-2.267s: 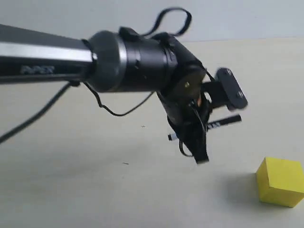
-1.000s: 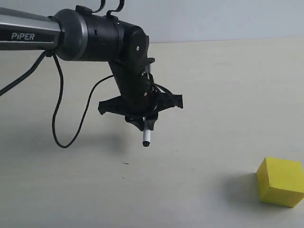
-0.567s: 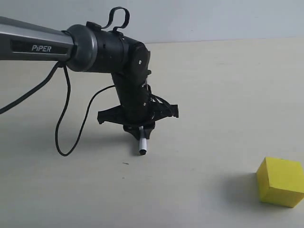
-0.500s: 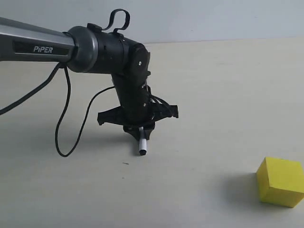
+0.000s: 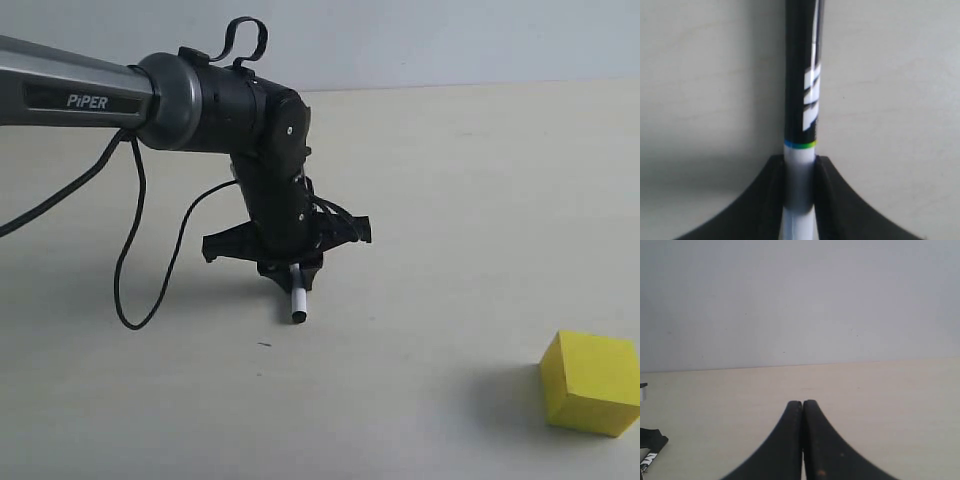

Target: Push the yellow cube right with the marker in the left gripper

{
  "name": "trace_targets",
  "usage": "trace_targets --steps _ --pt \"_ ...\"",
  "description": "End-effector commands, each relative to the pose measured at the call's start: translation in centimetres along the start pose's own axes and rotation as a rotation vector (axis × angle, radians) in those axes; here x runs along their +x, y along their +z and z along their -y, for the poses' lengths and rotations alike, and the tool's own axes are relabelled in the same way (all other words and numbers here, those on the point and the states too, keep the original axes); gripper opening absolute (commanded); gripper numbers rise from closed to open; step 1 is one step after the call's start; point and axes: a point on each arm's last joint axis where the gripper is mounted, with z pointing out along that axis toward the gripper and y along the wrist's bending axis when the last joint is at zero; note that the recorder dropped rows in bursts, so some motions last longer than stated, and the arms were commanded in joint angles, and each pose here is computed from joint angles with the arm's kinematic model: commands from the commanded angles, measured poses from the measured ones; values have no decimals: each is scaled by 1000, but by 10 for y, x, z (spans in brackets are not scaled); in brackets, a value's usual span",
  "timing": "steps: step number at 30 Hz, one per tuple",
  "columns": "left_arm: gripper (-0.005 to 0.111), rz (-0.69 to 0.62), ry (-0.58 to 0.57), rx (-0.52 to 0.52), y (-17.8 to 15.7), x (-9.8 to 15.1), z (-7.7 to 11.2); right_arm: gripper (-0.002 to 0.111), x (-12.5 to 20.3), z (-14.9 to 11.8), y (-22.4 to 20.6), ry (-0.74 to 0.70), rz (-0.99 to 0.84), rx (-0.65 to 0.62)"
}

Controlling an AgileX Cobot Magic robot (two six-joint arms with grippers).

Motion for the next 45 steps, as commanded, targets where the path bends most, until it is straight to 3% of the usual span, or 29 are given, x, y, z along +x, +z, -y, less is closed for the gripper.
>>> trace_targets --steps 1,5,7,17,22,25,28,32,37,42,45 --pt "24 17 1 2 2 -3 -1 0 1 0 0 -2 5 -1" --pt "45 20 17 5 2 -3 0 0 1 0 0 -2 5 -1" --pt "49 21 19 10 2 -3 0 0 1 0 0 -2 5 -1" --pt "48 31 25 19 -3 -4 1 0 1 0 0 -2 5 -1" --pt "48 73 38 60 -43 -8 7 0 1 0 0 -2 5 -1" --pt "35 112 116 93 -74 -9 12 0 1 0 0 -2 5 -1" --pt "3 163 222 111 -102 -5 11 0 1 0 0 -2 5 -1" --pt "1 228 374 136 -128 10 9 0 1 0 0 -2 5 -1" --pt "1 388 438 194 -148 38 -11 0 1 0 0 -2 5 -1" --pt "1 588 467 306 -169 83 -56 0 1 0 0 -2 5 -1" --pt "1 644 464 344 -180 112 -85 0 1 0 0 -2 5 -1"
